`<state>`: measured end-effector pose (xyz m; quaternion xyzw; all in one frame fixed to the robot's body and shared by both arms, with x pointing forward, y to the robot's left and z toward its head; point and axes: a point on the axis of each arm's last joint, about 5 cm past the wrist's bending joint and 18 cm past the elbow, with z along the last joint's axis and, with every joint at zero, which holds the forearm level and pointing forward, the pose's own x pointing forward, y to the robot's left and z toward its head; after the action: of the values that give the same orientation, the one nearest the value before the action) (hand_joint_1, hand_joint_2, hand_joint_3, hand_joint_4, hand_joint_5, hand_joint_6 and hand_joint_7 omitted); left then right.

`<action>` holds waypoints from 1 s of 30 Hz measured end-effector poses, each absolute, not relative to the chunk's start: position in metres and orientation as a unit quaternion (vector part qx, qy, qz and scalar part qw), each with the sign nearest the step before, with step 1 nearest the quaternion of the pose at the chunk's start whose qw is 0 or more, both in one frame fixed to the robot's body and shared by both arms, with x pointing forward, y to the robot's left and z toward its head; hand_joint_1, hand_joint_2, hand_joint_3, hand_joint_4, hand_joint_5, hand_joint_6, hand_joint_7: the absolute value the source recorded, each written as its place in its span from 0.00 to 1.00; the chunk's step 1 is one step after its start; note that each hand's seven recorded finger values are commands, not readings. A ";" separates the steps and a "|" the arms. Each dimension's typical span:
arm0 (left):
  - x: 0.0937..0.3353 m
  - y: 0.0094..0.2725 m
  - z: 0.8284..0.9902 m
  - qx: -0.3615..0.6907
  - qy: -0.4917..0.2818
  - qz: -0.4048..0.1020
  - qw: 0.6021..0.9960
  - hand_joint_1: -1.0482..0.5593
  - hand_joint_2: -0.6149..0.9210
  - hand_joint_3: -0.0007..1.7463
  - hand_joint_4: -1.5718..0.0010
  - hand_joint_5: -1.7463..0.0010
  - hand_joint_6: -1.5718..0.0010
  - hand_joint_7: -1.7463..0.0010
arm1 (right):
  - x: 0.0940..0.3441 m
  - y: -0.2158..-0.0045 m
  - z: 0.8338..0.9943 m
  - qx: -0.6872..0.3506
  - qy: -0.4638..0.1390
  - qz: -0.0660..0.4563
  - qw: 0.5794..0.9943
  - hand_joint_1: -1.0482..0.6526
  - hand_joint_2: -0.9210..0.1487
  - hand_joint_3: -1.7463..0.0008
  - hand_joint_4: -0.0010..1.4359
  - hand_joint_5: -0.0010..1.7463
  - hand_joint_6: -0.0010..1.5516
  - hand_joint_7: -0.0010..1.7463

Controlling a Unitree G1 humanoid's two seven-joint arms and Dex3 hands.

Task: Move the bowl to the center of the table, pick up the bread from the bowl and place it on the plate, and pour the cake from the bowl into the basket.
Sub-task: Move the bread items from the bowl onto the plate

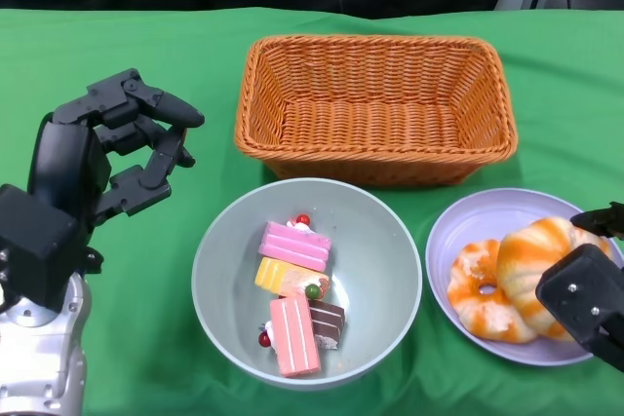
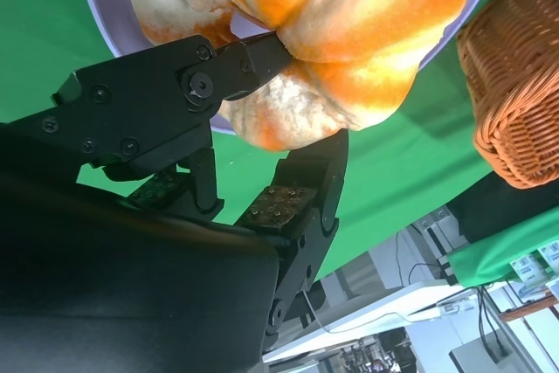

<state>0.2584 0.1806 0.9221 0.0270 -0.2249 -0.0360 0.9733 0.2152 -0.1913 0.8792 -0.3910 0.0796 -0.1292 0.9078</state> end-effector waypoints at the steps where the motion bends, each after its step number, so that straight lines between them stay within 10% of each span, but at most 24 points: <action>1: 0.258 0.181 0.922 0.028 -0.225 -0.036 0.973 0.61 0.85 0.45 0.50 0.19 0.46 0.40 | 0.216 -0.191 0.879 -0.388 0.080 -0.129 0.909 0.43 0.00 0.98 0.48 0.76 0.59 0.23; 17: 0.258 0.181 0.922 0.028 -0.225 -0.040 0.973 0.61 0.86 0.42 0.51 0.19 0.48 0.39 | 0.233 -0.191 0.874 -0.371 0.083 -0.138 0.914 0.42 0.00 0.99 0.49 0.73 0.61 0.18; 23: 0.258 0.181 0.922 0.027 -0.224 -0.040 0.973 0.61 0.86 0.41 0.51 0.19 0.48 0.39 | 0.234 -0.190 0.875 -0.369 0.088 -0.136 0.915 0.41 0.00 0.99 0.53 0.54 0.63 0.12; 27: 0.258 0.181 0.922 0.027 -0.224 -0.040 0.973 0.61 0.87 0.41 0.51 0.19 0.48 0.39 | 0.236 -0.191 0.876 -0.370 0.103 -0.131 0.914 0.41 0.00 0.99 0.53 0.63 0.59 0.05; 30: 0.258 0.181 0.922 0.027 -0.224 -0.040 0.973 0.61 0.87 0.41 0.51 0.18 0.48 0.39 | 0.236 -0.191 0.875 -0.374 0.110 -0.129 0.912 0.40 0.00 0.99 0.55 0.44 0.54 0.01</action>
<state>0.2581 0.1812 0.9215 0.0269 -0.2240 -0.0395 0.9734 0.2365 -0.1906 0.8753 -0.3745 0.1103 -0.1288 0.9116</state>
